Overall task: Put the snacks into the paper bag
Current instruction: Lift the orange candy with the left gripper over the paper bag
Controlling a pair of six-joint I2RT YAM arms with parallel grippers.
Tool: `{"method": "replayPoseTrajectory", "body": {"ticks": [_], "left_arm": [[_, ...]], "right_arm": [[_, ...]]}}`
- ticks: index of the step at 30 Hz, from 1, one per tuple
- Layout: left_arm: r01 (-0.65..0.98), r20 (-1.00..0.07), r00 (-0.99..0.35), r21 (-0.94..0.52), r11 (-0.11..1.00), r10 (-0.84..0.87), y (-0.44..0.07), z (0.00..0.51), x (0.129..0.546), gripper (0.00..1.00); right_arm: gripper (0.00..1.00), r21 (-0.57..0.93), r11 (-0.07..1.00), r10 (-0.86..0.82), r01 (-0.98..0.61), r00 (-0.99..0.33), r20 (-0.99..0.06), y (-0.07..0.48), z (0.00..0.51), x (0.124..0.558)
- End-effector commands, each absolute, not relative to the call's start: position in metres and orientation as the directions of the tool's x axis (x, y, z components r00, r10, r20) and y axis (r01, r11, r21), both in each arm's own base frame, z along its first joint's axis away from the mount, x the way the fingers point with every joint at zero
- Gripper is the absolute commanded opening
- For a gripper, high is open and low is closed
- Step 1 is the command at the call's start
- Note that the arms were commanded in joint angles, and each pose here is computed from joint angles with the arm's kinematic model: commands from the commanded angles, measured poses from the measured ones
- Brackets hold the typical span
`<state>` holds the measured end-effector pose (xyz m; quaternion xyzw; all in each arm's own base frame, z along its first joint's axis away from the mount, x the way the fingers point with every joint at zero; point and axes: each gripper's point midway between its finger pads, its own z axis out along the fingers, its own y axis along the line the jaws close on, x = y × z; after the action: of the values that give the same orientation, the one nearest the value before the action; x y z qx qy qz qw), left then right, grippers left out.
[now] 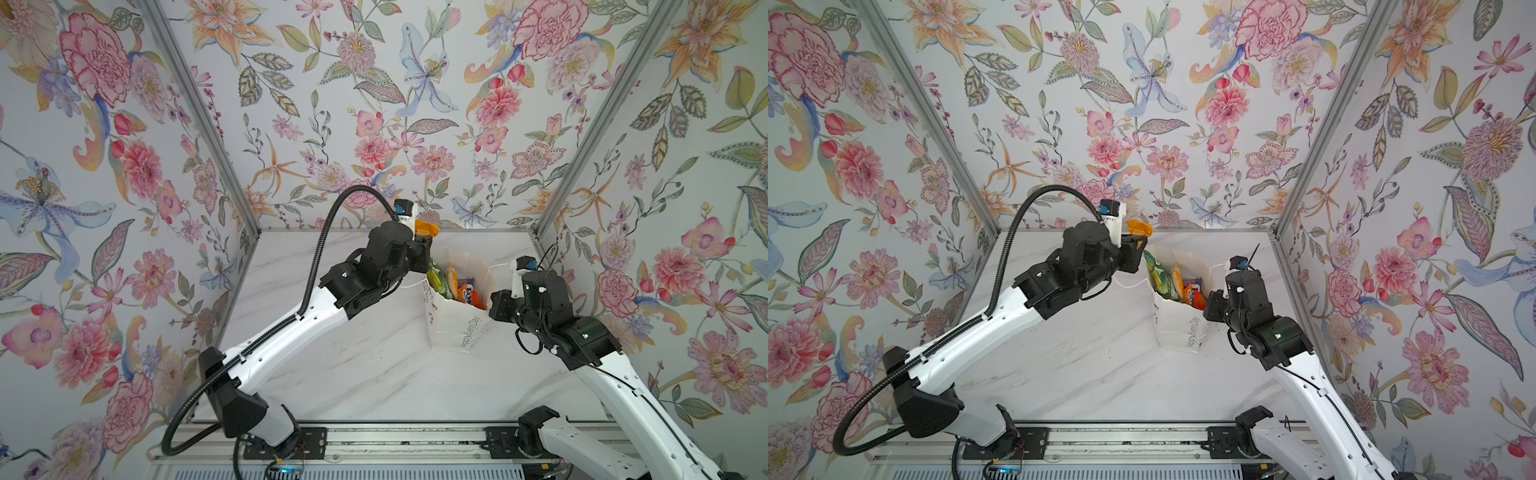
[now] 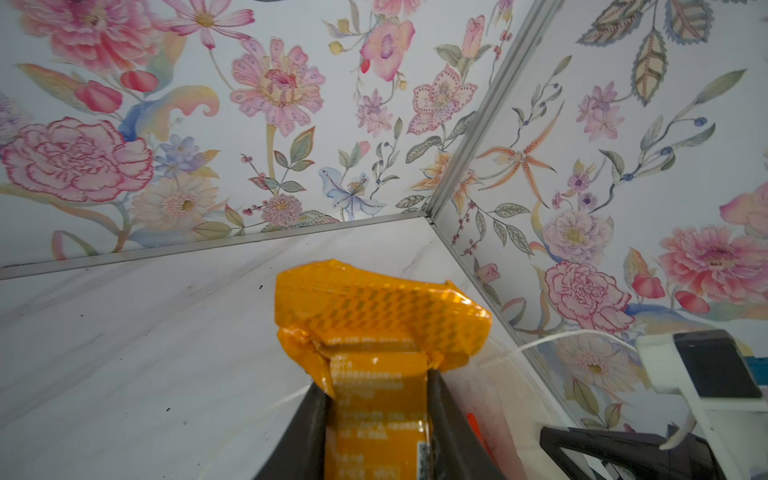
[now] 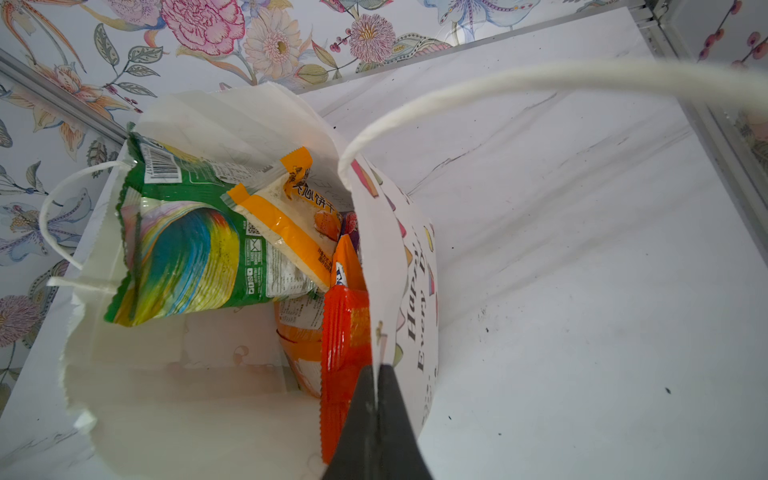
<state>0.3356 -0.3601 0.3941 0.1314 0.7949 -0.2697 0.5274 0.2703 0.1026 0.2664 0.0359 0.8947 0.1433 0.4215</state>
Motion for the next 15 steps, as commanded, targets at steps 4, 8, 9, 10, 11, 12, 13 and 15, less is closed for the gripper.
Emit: {"method": "replayPoseTrajectory", "body": {"ticks": [4, 8, 9, 10, 11, 12, 13, 15], "left_arm": [[0.579, -0.894, -0.437, -0.196, 0.791, 0.099, -0.402, 0.373, 0.323, 0.11], [0.618, -0.886, -0.44, -0.182, 0.764, 0.145, -0.424, 0.367, 0.315, 0.11], [0.629, -0.883, -0.443, -0.181, 0.756, 0.157, -0.429, 0.365, 0.313, 0.11], [0.64, -0.878, -0.447, -0.179, 0.747, 0.173, -0.433, 0.362, 0.312, 0.11], [0.647, -0.872, -0.452, -0.175, 0.742, 0.188, -0.437, 0.357, 0.311, 0.11], [0.652, -0.865, -0.458, -0.17, 0.739, 0.205, -0.441, 0.352, 0.311, 0.11], [0.658, -0.859, -0.46, -0.162, 0.735, 0.222, -0.445, 0.348, 0.31, 0.11], [0.669, -0.848, -0.468, -0.157, 0.727, 0.248, -0.451, 0.339, 0.308, 0.12]], "right_arm": [[0.0, 0.307, 0.949, 0.203, -0.072, -0.604, -0.771, 0.103, 0.282, 0.271], [0.0, 0.304, 0.95, 0.202, -0.072, -0.601, -0.773, 0.102, 0.283, 0.271], [0.0, 0.304, 0.95, 0.201, -0.073, -0.603, -0.772, 0.103, 0.282, 0.271], [0.0, 0.304, 0.95, 0.2, -0.075, -0.6, -0.774, 0.103, 0.283, 0.271], [0.0, 0.303, 0.95, 0.2, -0.074, -0.601, -0.774, 0.102, 0.283, 0.271], [0.0, 0.303, 0.95, 0.2, -0.075, -0.6, -0.774, 0.102, 0.283, 0.271], [0.0, 0.304, 0.95, 0.201, -0.073, -0.6, -0.774, 0.102, 0.283, 0.271], [0.0, 0.305, 0.95, 0.202, -0.073, -0.602, -0.773, 0.102, 0.282, 0.27]]}}
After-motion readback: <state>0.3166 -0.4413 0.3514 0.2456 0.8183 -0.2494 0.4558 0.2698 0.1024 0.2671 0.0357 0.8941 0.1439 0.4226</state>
